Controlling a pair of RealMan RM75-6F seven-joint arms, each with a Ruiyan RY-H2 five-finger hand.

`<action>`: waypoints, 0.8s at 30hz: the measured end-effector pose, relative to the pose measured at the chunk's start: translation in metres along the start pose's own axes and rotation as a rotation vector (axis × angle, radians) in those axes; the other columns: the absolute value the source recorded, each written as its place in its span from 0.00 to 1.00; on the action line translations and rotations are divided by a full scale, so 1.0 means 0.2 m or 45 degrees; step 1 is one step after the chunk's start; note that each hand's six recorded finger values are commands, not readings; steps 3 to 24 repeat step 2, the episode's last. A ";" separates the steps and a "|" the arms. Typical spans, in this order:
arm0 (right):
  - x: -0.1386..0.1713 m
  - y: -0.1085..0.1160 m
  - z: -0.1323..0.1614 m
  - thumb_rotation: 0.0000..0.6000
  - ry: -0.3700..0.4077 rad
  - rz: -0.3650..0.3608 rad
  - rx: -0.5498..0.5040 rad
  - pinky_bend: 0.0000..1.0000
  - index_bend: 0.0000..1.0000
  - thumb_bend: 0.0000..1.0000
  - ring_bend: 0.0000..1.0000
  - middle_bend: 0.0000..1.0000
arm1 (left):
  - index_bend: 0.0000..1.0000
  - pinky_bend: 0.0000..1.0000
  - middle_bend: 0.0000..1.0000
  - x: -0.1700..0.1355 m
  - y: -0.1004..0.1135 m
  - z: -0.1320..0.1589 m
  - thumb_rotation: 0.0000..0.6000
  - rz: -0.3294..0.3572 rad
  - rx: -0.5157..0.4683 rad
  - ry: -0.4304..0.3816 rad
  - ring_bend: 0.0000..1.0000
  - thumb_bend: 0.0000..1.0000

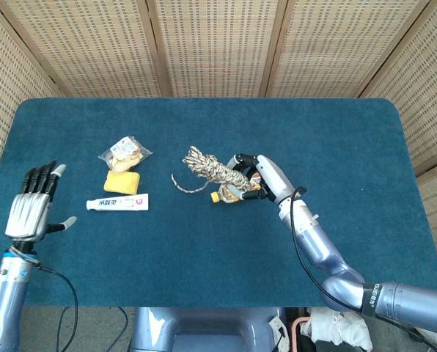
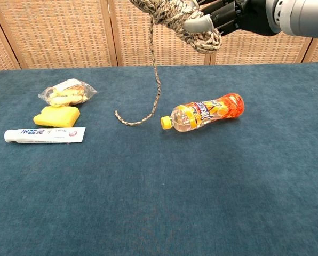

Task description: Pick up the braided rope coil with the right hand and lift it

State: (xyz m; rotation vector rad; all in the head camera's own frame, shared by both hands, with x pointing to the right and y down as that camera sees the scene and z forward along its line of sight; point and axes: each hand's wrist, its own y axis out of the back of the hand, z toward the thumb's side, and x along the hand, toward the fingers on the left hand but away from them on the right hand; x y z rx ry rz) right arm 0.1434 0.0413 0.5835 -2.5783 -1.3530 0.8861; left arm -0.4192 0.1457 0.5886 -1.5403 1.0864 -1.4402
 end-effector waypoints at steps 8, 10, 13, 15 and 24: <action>0.01 0.00 0.01 1.00 0.003 0.000 -0.003 0.52 0.67 0.75 0.43 0.65 | 0.00 0.00 0.00 -0.08 0.02 -0.08 1.00 -0.008 0.043 0.074 0.00 0.00; 0.01 0.00 0.01 1.00 0.003 0.000 -0.003 0.52 0.67 0.75 0.43 0.65 | 0.00 0.00 0.00 -0.08 0.02 -0.08 1.00 -0.008 0.043 0.074 0.00 0.00; 0.01 0.00 0.01 1.00 0.003 0.000 -0.003 0.52 0.67 0.75 0.43 0.65 | 0.00 0.00 0.00 -0.08 0.02 -0.08 1.00 -0.008 0.043 0.074 0.00 0.00; 0.01 0.00 0.01 1.00 0.003 0.000 -0.003 0.52 0.67 0.75 0.43 0.65 | 0.00 0.00 0.00 -0.08 0.02 -0.08 1.00 -0.008 0.043 0.074 0.00 0.00; 0.01 0.00 0.01 1.00 0.003 0.000 -0.003 0.52 0.67 0.75 0.43 0.65 | 0.00 0.00 0.00 -0.08 0.02 -0.08 1.00 -0.008 0.043 0.074 0.00 0.00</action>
